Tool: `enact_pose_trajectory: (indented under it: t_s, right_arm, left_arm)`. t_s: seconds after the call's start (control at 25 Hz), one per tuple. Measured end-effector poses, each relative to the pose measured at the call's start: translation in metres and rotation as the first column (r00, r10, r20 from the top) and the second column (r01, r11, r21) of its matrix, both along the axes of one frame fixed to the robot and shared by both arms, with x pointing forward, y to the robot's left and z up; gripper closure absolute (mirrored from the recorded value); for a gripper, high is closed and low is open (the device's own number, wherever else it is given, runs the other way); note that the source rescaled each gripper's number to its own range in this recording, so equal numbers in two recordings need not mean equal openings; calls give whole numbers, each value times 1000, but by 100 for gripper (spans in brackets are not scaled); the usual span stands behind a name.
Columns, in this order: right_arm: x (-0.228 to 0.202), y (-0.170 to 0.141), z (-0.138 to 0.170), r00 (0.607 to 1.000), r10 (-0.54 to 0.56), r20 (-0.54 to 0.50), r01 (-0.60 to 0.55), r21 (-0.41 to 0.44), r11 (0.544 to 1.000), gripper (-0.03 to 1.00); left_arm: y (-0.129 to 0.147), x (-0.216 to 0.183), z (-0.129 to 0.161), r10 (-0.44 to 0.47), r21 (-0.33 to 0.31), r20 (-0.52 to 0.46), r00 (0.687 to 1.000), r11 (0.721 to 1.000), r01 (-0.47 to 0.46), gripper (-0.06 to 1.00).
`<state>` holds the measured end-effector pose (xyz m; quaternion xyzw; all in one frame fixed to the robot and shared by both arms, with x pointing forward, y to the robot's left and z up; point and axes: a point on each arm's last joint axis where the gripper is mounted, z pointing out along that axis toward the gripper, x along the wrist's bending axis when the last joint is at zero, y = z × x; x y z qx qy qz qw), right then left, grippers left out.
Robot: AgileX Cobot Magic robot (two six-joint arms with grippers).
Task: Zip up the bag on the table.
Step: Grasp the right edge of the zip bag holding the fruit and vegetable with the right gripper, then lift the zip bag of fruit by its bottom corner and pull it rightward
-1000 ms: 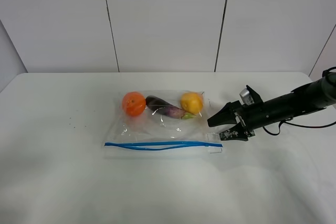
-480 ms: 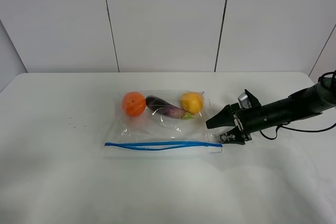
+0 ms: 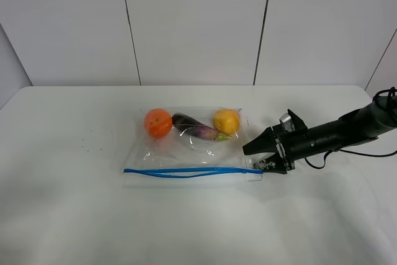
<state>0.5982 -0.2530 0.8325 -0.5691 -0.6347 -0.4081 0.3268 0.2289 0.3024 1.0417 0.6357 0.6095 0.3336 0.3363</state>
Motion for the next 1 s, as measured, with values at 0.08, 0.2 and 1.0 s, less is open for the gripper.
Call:
enact_pose_trajectory:
  t_s: [0.08, 0.2, 1.0]
  right_arm:
    - [0, 0, 0, 1000, -2, 0, 2, 1, 1000, 19]
    - [0, 0, 0, 1000, -1, 0, 1, 3, 1000, 36]
    - [-2, 1, -1, 999, 36, 16, -36, 9, 999, 97]
  left_arm:
    - [0, 0, 0, 0, 0, 0, 1000, 1000, 0, -6]
    - [0, 0, 0, 0, 0, 0, 1000, 1000, 0, -6]
    - [0, 0, 0, 0, 0, 0, 1000, 1000, 0, -6]
